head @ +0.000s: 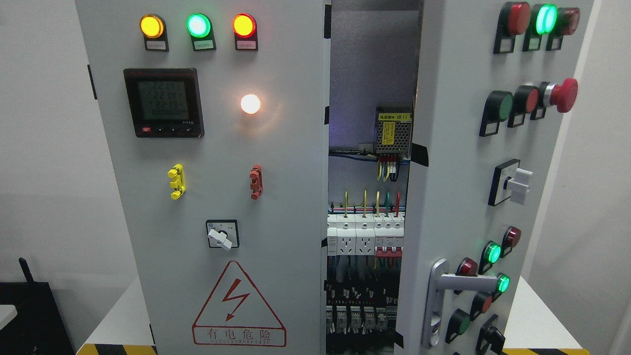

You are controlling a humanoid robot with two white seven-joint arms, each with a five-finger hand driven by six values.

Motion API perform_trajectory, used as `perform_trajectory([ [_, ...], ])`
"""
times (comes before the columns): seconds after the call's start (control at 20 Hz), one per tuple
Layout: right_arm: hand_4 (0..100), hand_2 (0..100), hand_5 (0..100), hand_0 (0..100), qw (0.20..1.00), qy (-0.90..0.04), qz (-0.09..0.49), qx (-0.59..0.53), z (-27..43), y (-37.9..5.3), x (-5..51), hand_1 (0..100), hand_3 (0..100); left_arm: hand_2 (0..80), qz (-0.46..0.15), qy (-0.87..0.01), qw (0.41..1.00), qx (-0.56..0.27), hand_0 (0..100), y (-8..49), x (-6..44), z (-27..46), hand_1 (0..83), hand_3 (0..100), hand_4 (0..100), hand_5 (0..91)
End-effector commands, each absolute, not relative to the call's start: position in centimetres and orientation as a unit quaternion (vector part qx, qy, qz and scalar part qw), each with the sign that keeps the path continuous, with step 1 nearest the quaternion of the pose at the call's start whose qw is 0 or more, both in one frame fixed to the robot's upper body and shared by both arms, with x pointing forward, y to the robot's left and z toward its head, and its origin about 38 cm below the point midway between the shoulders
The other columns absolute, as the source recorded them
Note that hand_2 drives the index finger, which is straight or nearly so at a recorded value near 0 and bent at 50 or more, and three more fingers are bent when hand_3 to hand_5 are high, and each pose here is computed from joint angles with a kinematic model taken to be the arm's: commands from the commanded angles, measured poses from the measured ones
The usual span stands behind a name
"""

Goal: Release door handle

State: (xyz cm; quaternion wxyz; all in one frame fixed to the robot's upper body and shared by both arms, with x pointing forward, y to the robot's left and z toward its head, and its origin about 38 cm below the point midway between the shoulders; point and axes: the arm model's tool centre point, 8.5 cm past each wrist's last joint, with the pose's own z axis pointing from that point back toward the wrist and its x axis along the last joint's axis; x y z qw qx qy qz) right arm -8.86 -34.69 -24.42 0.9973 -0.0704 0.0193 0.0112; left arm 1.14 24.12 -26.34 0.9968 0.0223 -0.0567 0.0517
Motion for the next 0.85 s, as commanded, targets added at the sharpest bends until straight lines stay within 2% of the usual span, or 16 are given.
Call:
perform_trajectory([
  [0.0,0,0,0,39,0.999,0.041,-0.023,-0.026,-25.0,-30.4,-10.8,0,0,0.0,0.053,-0.056,0.997,0.021,12,24.0,0.1,-26.4,38.9,0,0,0.0],
  [0.15,0,0,0,37,0.998,0.033,-0.050,-0.026,-25.0,-30.7,-10.4,0,0,0.0,0.053,-0.056,0.997,0.021,12,24.0,0.1,-26.4,38.9,0,0,0.0],
  [0.8,0,0,0,34,0.999,0.009,-0.052,-0.010,-25.4,-30.4,-7.7,0,0,0.0,0.053,-0.056,0.997,0.021,12,24.0,0.1,-26.4,38.9,0,0,0.0],
])
